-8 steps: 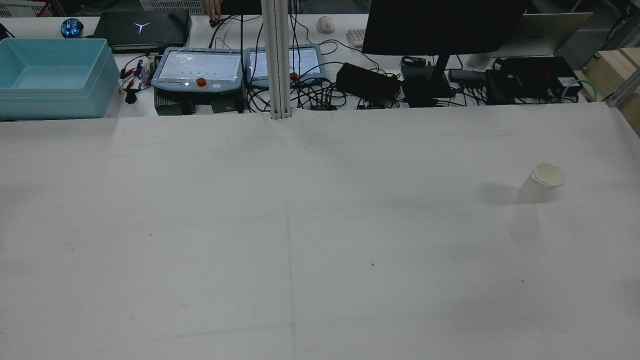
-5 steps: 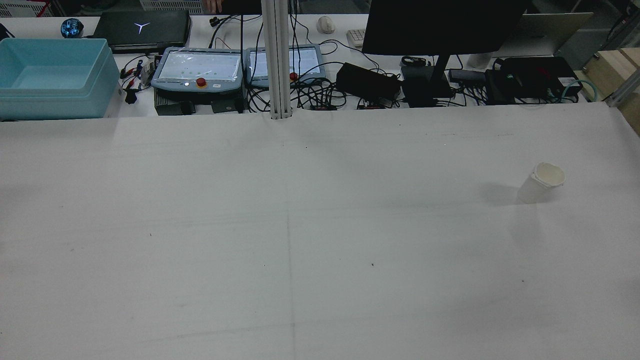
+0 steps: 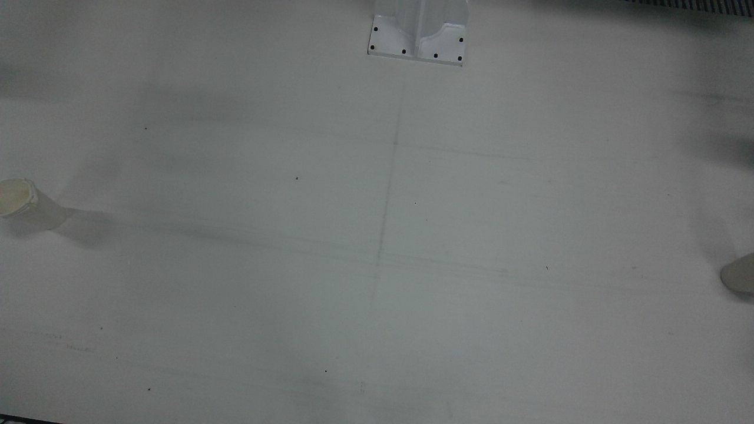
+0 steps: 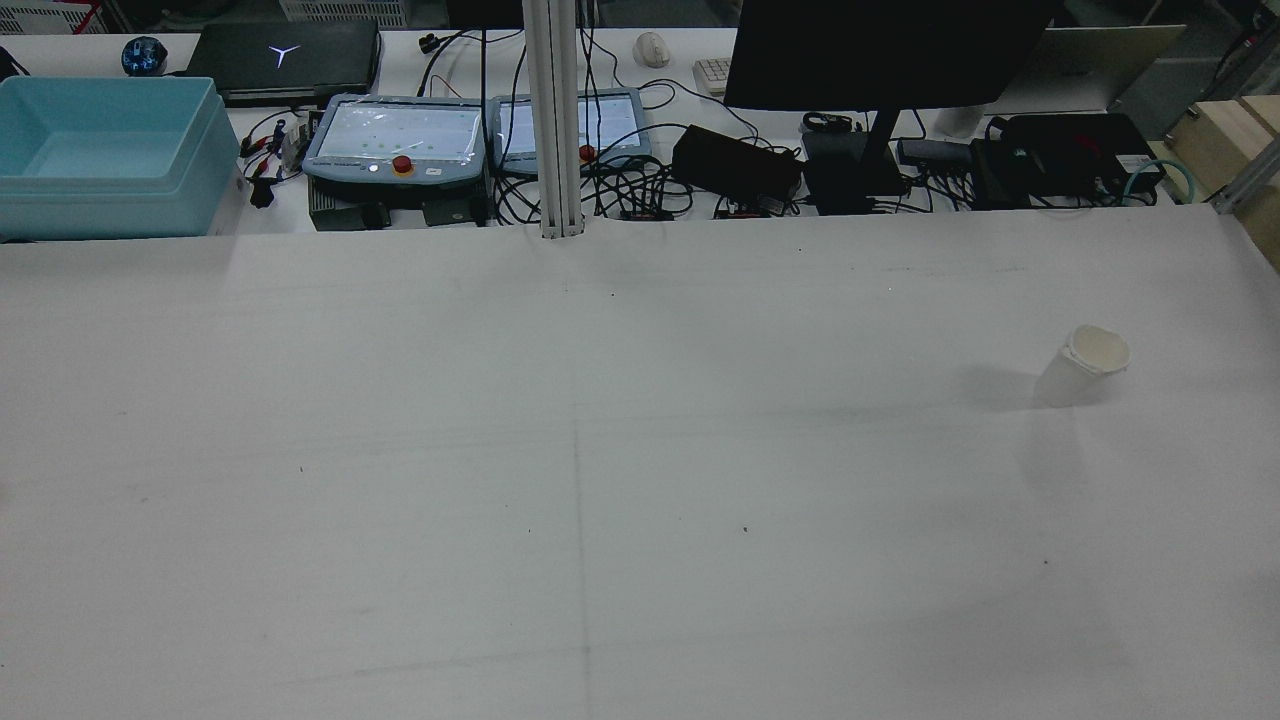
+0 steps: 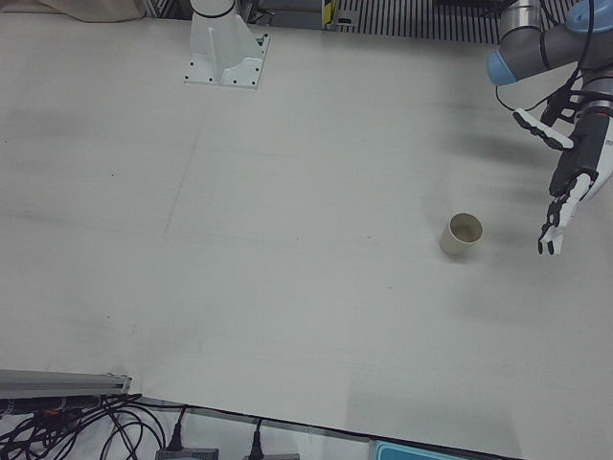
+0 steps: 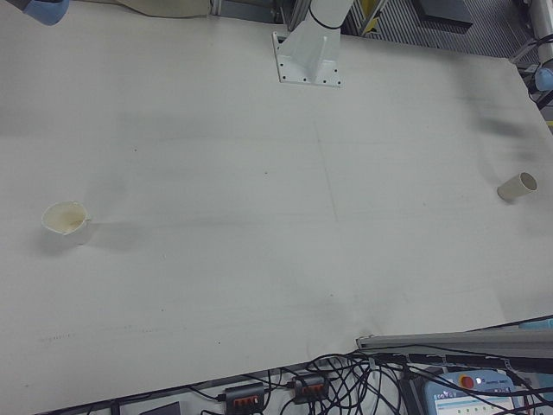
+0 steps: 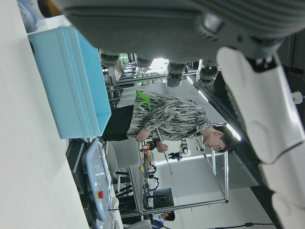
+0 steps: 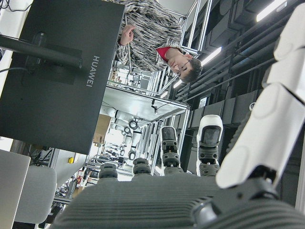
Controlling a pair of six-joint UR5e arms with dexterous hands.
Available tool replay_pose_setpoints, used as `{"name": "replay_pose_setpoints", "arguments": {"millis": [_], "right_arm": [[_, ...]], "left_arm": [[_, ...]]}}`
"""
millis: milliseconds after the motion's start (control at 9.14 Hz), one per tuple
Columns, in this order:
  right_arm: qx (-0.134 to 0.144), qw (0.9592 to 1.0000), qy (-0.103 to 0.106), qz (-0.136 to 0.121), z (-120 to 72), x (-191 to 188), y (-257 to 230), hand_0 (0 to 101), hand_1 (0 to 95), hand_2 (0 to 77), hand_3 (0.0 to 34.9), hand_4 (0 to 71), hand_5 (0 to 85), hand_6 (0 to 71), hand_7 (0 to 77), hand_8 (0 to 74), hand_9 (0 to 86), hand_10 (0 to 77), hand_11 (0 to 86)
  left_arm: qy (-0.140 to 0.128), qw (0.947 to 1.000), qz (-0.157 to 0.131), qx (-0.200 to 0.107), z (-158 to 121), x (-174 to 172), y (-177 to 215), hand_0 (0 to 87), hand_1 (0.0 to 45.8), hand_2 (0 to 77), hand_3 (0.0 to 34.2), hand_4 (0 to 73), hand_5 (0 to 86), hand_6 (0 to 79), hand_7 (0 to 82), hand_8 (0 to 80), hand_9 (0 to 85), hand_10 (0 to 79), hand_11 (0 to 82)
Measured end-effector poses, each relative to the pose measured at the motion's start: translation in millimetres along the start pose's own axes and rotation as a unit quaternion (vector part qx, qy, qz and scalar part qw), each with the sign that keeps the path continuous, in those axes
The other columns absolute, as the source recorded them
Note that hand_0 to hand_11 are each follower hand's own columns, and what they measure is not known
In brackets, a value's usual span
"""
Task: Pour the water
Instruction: 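Reach the left hand toward the beige cup on the table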
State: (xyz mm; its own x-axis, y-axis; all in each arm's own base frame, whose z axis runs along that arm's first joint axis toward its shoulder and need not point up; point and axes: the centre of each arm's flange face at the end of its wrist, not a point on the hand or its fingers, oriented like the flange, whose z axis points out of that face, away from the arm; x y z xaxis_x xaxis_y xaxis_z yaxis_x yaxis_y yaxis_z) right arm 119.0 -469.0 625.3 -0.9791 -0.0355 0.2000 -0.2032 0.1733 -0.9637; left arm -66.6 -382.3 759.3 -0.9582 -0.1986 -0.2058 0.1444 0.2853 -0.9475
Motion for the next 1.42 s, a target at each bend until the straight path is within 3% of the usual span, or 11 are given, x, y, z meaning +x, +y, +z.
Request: {"name": "replay_pose_setpoints", "arguments": {"millis": [219, 547, 656, 984, 1312, 1422], "right_arm": [[0.007, 0.9998, 0.017, -0.002, -8.5, 12, 5, 47, 10.4, 12.0, 11.6, 12.5, 69.8, 10.9, 20.7, 3.3, 6.0, 1.6, 4.4], [-0.002, 0.9994, 0.036, -0.001, -7.5, 30, 16, 47, 12.5, 13.1, 11.5, 13.1, 67.6, 10.9, 21.8, 4.4, 6.0, 1.6, 3.8], [-0.005, 0.9992, 0.040, 0.001, -6.1, 35, 20, 47, 12.0, 12.5, 11.5, 11.5, 66.0, 10.9, 20.7, 4.4, 5.4, 1.6, 3.3], [-0.008, 0.9988, 0.049, 0.004, -4.4, 44, 23, 47, 13.1, 14.2, 11.5, 12.5, 69.8, 10.9, 21.8, 4.4, 5.4, 1.6, 3.3], [-0.009, 0.9984, 0.055, 0.003, -3.4, 51, 24, 47, 13.1, 13.1, 11.5, 12.0, 69.8, 10.9, 21.3, 4.4, 5.4, 1.6, 3.3], [-0.010, 0.9983, 0.057, 0.002, -3.1, 53, 25, 47, 13.1, 13.1, 11.5, 9.8, 69.8, 10.9, 21.3, 4.4, 5.4, 1.6, 3.3]], "left_arm": [[-0.004, 0.9989, 0.045, 0.010, -34, -14, -48, 50.0, 9.8, 1.1, 13.6, 13.6, 0.0, 1.1, 14.2, 0.0, 1.6, 1.1, 2.7], [-0.020, 0.9948, 0.097, 0.024, -55, -27, -77, 48.6, 5.4, 1.1, 10.7, 14.2, 0.5, 1.6, 12.0, 0.0, 1.6, 0.5, 1.6], [-0.030, 0.9933, 0.110, 0.022, -54, -34, -79, 48.7, 7.6, 1.1, 10.8, 14.2, 0.5, 1.6, 12.0, 0.0, 1.6, 0.5, 1.6], [-0.074, 0.9876, 0.138, 0.012, -20, -66, -83, 47.8, 6.5, 0.5, 8.6, 15.8, 0.5, 2.7, 13.6, 0.0, 1.6, 0.5, 1.6], [-0.090, 0.9835, 0.157, 0.014, -8, -81, -93, 47.7, 6.5, 1.1, 8.7, 14.7, 0.5, 1.6, 12.5, 0.0, 1.6, 0.5, 1.6], [-0.093, 0.9823, 0.162, 0.015, -7, -84, -96, 46.5, 4.4, 1.1, 8.7, 14.7, 0.5, 1.6, 12.5, 0.0, 1.6, 0.5, 1.6]]}}
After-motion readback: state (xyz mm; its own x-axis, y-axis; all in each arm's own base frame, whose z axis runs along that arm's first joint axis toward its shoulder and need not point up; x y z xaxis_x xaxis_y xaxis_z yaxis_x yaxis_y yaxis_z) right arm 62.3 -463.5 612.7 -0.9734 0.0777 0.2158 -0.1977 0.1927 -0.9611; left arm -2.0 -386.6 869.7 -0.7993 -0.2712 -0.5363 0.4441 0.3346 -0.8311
